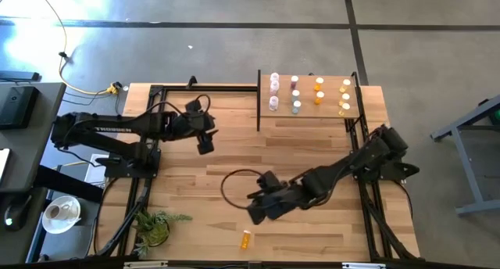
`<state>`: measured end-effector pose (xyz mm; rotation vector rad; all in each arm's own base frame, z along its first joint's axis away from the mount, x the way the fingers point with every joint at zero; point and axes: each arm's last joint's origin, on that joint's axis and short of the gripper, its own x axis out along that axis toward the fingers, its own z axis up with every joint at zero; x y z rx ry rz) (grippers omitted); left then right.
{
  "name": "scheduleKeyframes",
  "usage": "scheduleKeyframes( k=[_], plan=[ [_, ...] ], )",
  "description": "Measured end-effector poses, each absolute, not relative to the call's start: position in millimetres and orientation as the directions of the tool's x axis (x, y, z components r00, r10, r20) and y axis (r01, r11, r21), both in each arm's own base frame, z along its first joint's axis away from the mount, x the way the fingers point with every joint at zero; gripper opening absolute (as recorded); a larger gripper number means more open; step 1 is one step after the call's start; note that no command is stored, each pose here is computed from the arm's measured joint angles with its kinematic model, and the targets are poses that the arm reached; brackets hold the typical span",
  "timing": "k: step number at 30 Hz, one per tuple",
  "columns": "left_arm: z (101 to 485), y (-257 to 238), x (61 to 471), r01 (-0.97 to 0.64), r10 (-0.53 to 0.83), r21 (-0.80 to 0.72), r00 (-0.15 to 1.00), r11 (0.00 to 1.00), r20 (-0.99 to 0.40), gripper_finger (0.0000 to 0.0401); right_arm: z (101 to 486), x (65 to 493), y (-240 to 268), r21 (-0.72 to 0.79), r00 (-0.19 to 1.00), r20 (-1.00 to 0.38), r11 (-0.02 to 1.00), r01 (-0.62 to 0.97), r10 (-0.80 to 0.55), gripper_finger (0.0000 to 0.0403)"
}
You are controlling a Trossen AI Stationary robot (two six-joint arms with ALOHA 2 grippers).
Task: Pick and place medicine bottles onto shelf by color
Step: Put the orange pill bottle on the shelf aligned with the other orange pill bottles
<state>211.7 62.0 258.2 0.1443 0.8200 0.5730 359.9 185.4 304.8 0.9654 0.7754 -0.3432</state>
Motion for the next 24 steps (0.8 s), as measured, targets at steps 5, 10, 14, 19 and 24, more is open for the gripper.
scheduleKeyframes(
  k=[5,10,14,19,24],
  plan=[
    [259,74,206,-0.492,0.597,0.365,0.485,0.790,-0.638,0.0204,296,375,208,0.628,0.661,-0.743,0.455,0.632,0.108,0.0206],
    [260,86,201,-0.544,0.636,0.373,0.445,0.751,-0.631,0.0204,276,387,226,0.630,0.634,-0.765,0.340,0.699,0.114,0.0206],
    [260,93,198,-0.572,0.651,0.372,0.423,0.731,-0.630,0.0204,261,391,236,0.630,0.619,-0.775,0.235,0.741,0.126,0.0206],
    [260,99,195,-0.591,0.659,0.368,0.407,0.718,-0.632,0.0204,250,391,246,0.618,0.601,-0.785,0.127,0.776,0.151,0.0206],
    [260,103,194,-0.605,0.667,0.367,0.397,0.707,-0.630,0.0204,237,394,255,0.602,0.587,-0.790,0.044,0.797,0.178,0.0206]
  ],
)
